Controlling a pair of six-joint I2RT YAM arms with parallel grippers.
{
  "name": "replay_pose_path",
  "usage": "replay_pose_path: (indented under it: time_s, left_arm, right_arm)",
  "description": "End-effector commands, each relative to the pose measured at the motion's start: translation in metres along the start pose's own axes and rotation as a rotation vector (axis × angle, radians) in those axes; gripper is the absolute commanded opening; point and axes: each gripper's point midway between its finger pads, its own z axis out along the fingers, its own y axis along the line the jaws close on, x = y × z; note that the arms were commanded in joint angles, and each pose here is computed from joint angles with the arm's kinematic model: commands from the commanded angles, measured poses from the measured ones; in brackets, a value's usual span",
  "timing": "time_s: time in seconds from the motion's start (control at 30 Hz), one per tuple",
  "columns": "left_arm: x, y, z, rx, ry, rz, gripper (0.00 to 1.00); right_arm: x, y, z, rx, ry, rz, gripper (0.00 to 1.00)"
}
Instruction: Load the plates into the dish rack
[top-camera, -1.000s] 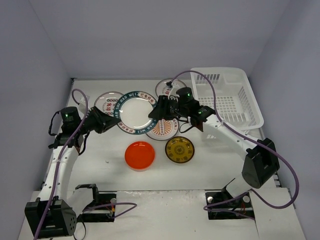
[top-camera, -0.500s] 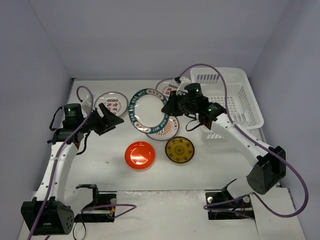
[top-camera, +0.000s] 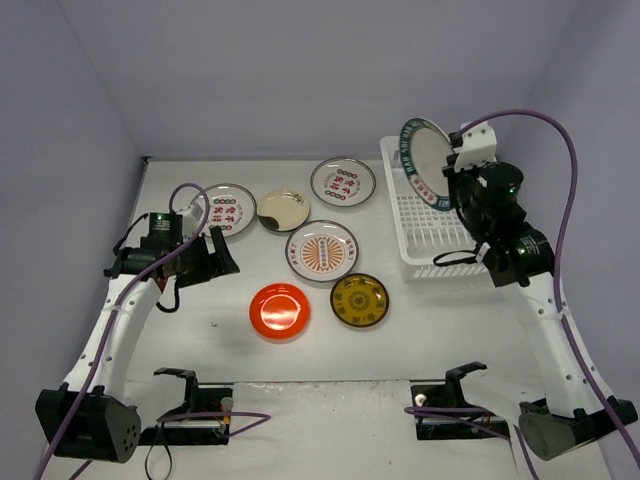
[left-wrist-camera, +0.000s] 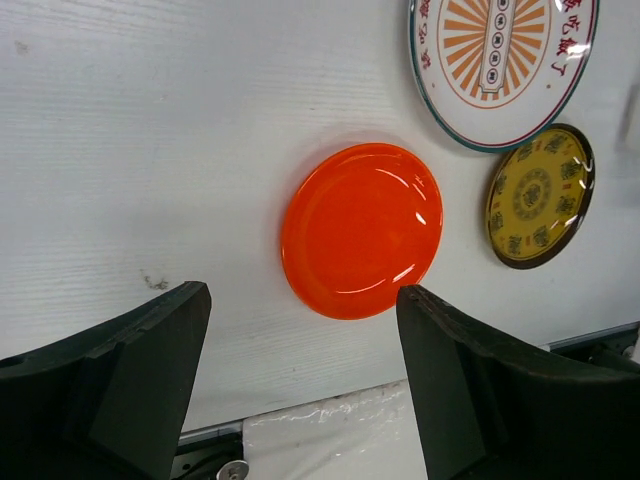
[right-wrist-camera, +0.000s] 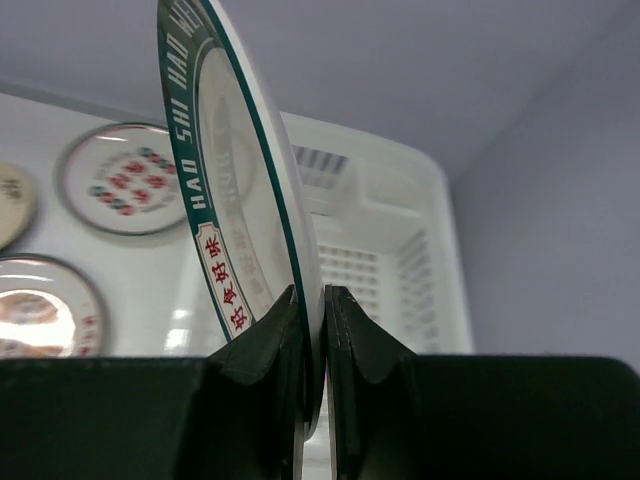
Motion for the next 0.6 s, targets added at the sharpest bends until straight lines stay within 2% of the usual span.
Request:
replay_pose_path:
  time_s: [0.0,0.17,0.3,0.57]
  left_arm:
    - [-0.018,-0.002,-0.012,-0.038,-0.062,0.083,0.75]
    - [-0.013,-0.011,-0.006,-0.002,-0.047,0.108,0.75]
    - [-0.01,-0.018,-0.001,0.026,-0.039,0.122,0.75]
    - [0.0,-0.02,0.013,0.056,-0.018,0.141,0.75]
  right_arm:
    - [-0.014,-0.069,0.008,0.237,-0.013,-0.184,0.0]
    - [0.018,-0.111,0.024,0.259,0.093,-0.265,0.0]
    - [0.051,-0.151,0.03,0.309,0.183,-0.269,0.0]
    - [0.105,-0.18,0.051,0.367,0.278,-0.283,0.0]
